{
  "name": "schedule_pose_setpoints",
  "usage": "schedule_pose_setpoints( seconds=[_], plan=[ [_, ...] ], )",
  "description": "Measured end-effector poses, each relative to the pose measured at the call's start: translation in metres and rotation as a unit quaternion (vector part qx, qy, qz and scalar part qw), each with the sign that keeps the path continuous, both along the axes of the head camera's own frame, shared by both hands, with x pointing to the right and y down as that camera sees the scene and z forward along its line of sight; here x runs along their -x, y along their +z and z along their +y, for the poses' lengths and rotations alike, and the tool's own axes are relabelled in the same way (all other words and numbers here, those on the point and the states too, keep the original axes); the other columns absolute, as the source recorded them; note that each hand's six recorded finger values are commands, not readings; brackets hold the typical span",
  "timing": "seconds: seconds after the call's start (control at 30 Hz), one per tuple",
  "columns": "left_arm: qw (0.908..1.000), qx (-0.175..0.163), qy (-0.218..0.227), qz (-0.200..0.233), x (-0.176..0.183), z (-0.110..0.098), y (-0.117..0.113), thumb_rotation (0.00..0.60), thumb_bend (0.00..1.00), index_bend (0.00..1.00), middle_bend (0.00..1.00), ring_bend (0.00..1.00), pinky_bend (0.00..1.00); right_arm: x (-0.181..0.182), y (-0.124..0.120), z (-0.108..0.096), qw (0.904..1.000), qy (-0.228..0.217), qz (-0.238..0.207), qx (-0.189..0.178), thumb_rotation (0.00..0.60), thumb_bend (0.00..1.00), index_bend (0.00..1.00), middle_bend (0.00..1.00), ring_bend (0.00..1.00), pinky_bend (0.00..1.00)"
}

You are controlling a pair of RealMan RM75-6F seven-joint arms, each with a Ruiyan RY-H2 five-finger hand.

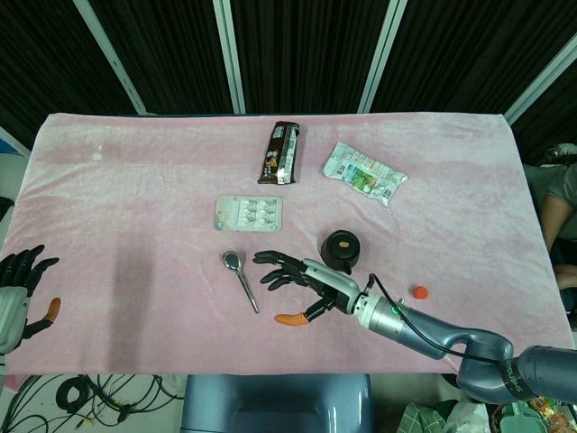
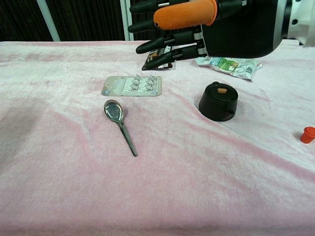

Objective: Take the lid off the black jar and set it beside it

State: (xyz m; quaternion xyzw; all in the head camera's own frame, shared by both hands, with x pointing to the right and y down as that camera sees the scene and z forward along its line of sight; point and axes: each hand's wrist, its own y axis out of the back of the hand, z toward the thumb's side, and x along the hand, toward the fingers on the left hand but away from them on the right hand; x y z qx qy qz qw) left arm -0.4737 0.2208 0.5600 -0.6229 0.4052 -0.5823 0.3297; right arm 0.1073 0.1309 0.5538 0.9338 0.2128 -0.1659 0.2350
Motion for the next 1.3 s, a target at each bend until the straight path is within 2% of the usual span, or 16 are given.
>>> schedule_pose_setpoints(
  seconds=[0.6, 0.97, 1.13, 1.2, 1.3],
  plan=[
    [1.0000, 0.001, -0.001, 0.000, 0.001, 0.001, -0.001, 0.600, 0.42, 0.18, 0.03, 0.00, 0.02, 0.002, -0.002, 0.001, 1.0000, -0.003, -0.004, -0.001, 0.600, 0.18, 0.09, 0.06, 0.19, 0.20],
    [1.0000, 0.002, -0.002, 0.000, 0.001, 0.000, 0.000, 0.600, 0.42, 0.18, 0.03, 0.00, 0.02, -0.005, 0.001, -0.003, 0.9998, -0.004, 0.014, -0.016, 0.600, 0.18, 0.09, 0.06, 0.19, 0.20],
    [1.0000, 0.002, -0.003, 0.000, 0.001, 0.000, 0.000, 0.600, 0.42, 0.18, 0.03, 0.00, 0.02, -0.012, 0.006, -0.007, 0.9977, -0.018, 0.042, -0.049, 0.600, 0.17, 0.09, 0.09, 0.20, 0.20],
    [1.0000, 0.002, -0.003, 0.000, 0.001, 0.000, 0.000, 0.600, 0.42, 0.18, 0.03, 0.00, 0.02, -0.018, 0.010, -0.011, 0.9945, -0.029, 0.067, -0.076, 0.600, 0.17, 0.11, 0.11, 0.21, 0.20],
    [1.0000, 0.003, -0.002, -0.001, 0.001, 0.000, 0.000, 0.600, 0.42, 0.18, 0.03, 0.00, 0.02, -0.030, 0.019, -0.018, 0.9843, -0.045, 0.113, -0.128, 0.600, 0.17, 0.15, 0.13, 0.21, 0.20]
  ],
)
